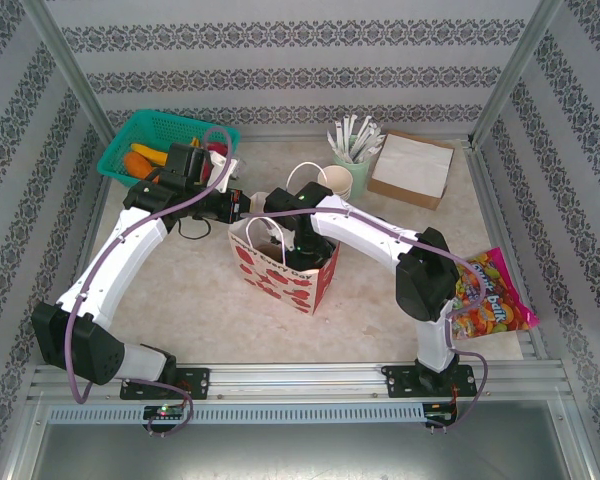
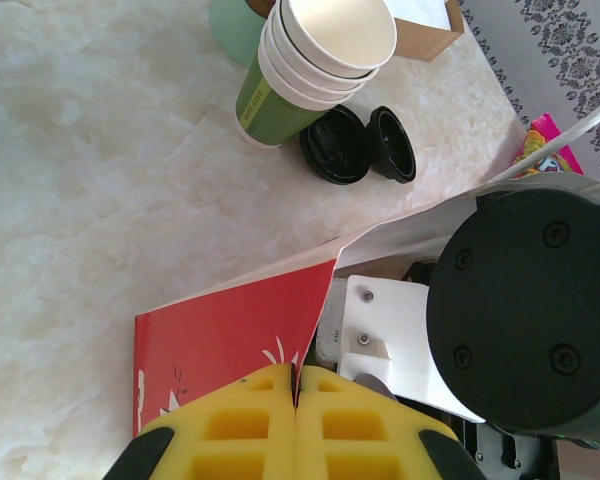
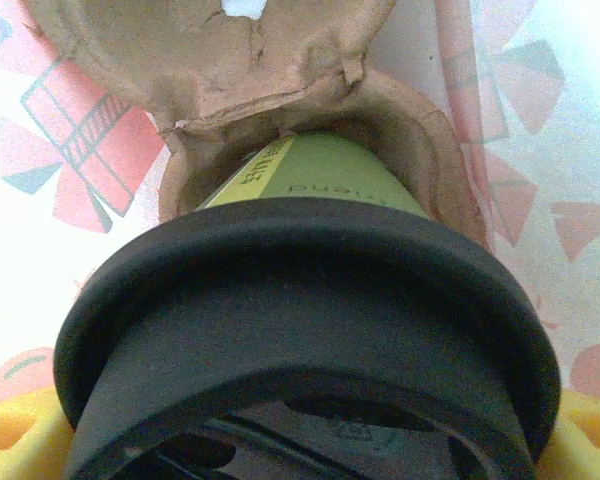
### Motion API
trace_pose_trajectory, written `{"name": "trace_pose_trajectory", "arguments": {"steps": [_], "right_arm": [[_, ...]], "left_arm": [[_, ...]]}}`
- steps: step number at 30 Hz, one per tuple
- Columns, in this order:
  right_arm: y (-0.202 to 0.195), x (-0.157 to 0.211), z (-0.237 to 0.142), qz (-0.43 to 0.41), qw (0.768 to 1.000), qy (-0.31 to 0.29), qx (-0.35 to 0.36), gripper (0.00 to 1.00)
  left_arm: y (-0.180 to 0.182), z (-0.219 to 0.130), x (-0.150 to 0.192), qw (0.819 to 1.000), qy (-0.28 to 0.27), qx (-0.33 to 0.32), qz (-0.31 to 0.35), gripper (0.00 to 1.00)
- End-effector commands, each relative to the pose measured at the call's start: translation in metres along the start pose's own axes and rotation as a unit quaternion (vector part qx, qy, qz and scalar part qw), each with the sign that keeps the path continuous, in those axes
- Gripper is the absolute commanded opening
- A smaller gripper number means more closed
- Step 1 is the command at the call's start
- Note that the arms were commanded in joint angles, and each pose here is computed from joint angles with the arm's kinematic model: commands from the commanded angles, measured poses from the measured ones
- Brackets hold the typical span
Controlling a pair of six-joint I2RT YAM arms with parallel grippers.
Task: Pack the takeout coffee
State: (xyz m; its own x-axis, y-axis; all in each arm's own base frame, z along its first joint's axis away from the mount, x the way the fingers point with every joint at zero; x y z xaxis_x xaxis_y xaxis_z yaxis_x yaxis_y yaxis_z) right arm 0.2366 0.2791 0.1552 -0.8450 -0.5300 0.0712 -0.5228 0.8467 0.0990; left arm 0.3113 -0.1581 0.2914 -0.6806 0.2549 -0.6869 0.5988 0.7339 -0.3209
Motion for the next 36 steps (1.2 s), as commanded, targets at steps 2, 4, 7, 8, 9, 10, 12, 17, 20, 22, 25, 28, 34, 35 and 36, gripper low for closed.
{"name": "trace_pose_trajectory", "arguments": {"steps": [2, 4, 7, 8, 9, 10, 12, 17, 20, 22, 25, 28, 34, 35, 36], "right_arm": [[-0.002, -0.002, -0.004, 0.010, 1.000, -0.012, -0.009, 0.63], [-0.001, -0.003, -0.003, 0.008, 1.000, -0.010, -0.015, 0.63], [0.001, -0.003, 0.000, 0.006, 1.000, -0.004, -0.022, 0.63], [0.001, -0.003, 0.000, 0.005, 1.000, -0.002, -0.024, 0.63], [0.001, -0.003, 0.001, 0.004, 1.000, 0.000, -0.025, 0.63], [0.002, -0.002, 0.002, 0.004, 1.000, 0.002, -0.027, 0.63], [0.003, -0.002, 0.003, 0.005, 0.999, 0.006, -0.033, 0.63], [0.005, -0.003, 0.006, 0.004, 0.999, 0.011, -0.044, 0.63], [0.004, -0.004, 0.008, 0.004, 0.999, 0.014, -0.047, 0.63], [0.004, -0.004, 0.008, 0.005, 0.999, 0.013, -0.047, 0.63], [0.004, -0.005, 0.009, 0.006, 0.999, 0.013, -0.050, 0.63], [0.001, -0.008, 0.012, 0.011, 0.999, 0.008, -0.042, 0.63], [-0.008, -0.013, 0.023, 0.015, 1.000, 0.009, -0.017, 0.62], [-0.010, -0.013, 0.025, 0.015, 1.000, 0.012, -0.014, 0.62], [-0.009, -0.014, 0.027, 0.014, 1.000, 0.013, -0.013, 0.62]], "left_arm": [[-0.003, -0.010, -0.008, 1.000, -0.012, 0.005, 0.013, 0.00], [-0.002, -0.009, -0.009, 1.000, -0.012, 0.005, 0.013, 0.00], [-0.002, -0.009, -0.008, 1.000, -0.012, 0.003, 0.013, 0.00], [-0.002, -0.009, -0.008, 1.000, -0.011, 0.004, 0.012, 0.00], [-0.002, -0.009, -0.008, 1.000, -0.012, 0.003, 0.013, 0.00], [-0.002, -0.009, -0.008, 1.000, -0.012, 0.003, 0.013, 0.00], [-0.001, -0.008, -0.007, 1.000, -0.011, 0.003, 0.012, 0.00], [-0.001, -0.008, -0.007, 1.000, -0.011, 0.003, 0.011, 0.00], [-0.001, -0.008, -0.007, 1.000, -0.010, 0.003, 0.011, 0.00], [-0.001, -0.008, -0.007, 1.000, -0.010, 0.003, 0.011, 0.00], [-0.001, -0.008, -0.007, 1.000, -0.010, 0.003, 0.010, 0.00], [-0.001, -0.008, -0.008, 1.000, -0.011, 0.003, 0.010, 0.00], [-0.001, -0.008, -0.008, 1.000, -0.011, 0.002, 0.008, 0.00], [-0.001, -0.009, -0.009, 1.000, -0.013, 0.002, 0.009, 0.00], [-0.001, -0.008, -0.009, 1.000, -0.012, 0.003, 0.009, 0.00]]}}
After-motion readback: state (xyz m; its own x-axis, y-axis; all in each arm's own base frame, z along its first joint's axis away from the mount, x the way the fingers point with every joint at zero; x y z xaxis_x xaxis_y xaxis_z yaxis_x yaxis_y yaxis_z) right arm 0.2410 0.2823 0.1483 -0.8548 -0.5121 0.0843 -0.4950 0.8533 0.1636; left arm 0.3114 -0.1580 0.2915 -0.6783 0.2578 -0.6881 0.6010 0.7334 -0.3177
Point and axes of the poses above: each hand's point on the last joint's axis, 136 mm out from that joint toward the fingers, its own z axis out along the fingers, its own y axis along the line the jaws close on, x = y × z, the point moved 4 cm from there along -z, back along the fingers, and after that the axes turned 11 degrees about z, right-handed, at the moved point
